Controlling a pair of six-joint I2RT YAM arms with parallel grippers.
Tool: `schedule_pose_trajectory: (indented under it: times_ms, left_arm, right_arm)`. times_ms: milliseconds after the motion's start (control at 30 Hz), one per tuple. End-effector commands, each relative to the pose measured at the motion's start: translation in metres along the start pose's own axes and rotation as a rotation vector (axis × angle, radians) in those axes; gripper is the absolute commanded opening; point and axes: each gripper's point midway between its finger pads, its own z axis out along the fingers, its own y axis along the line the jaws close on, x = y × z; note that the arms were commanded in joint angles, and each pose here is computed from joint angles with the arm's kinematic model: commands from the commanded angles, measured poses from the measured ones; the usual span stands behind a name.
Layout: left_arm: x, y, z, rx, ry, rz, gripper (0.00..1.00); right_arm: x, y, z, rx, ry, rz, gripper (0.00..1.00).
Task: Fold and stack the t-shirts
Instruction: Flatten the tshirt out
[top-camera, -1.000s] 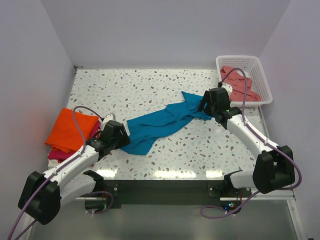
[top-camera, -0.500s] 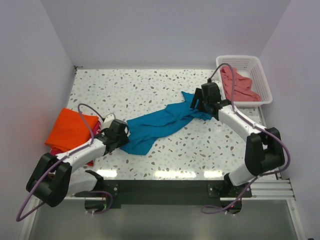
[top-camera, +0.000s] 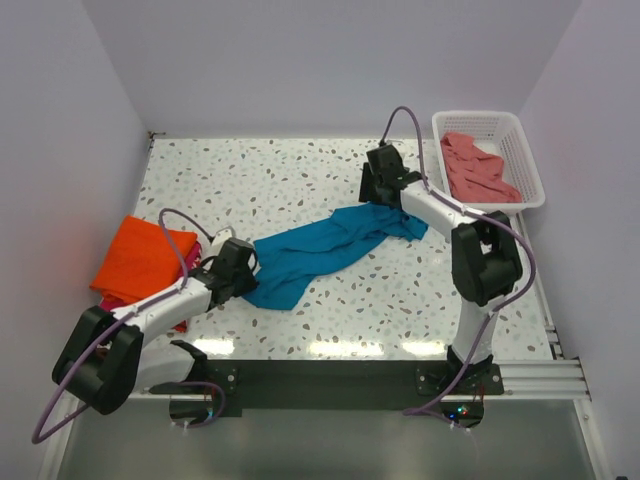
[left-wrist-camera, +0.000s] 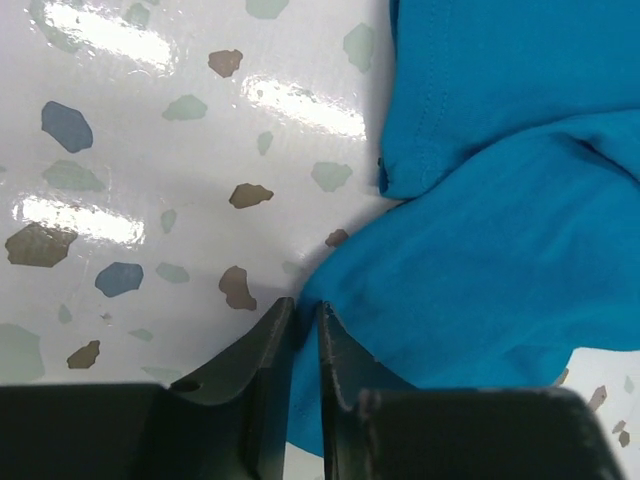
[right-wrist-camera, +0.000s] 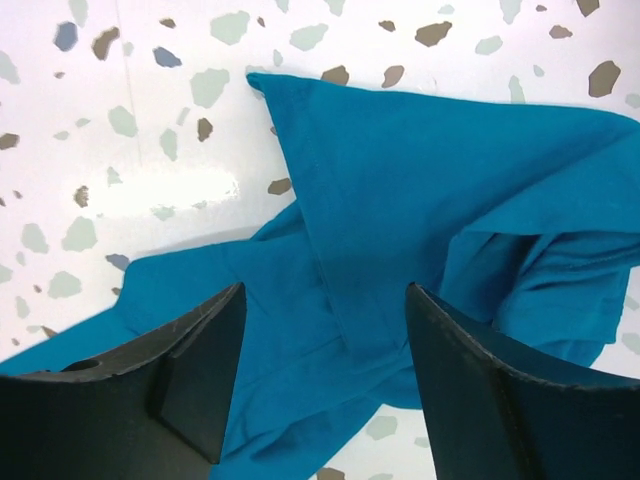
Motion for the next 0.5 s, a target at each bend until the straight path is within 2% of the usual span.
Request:
schedule_pose_trajectory:
  times_ms: [0,300,467]
  left_arm:
    - [-0.009,-0.016,-0.01,0.073,-0.02,-0.004,0.17]
    - [-0.027,-0.025,-0.023,0.088,-0.056,0.016,0.01]
    - [-0.034,-0.029,-0.027,0.089,-0.063,0.025,0.0]
  right_arm:
    - [-0.006,-0.009,0.006,0.06,-0.005,-0.033,0.67]
    - [-0.002,0.0,0.037,0.08,0.041,-0.073,0.52]
    - [0.006,-0.006,0.047,0.119,0.058,-0.089,0.42]
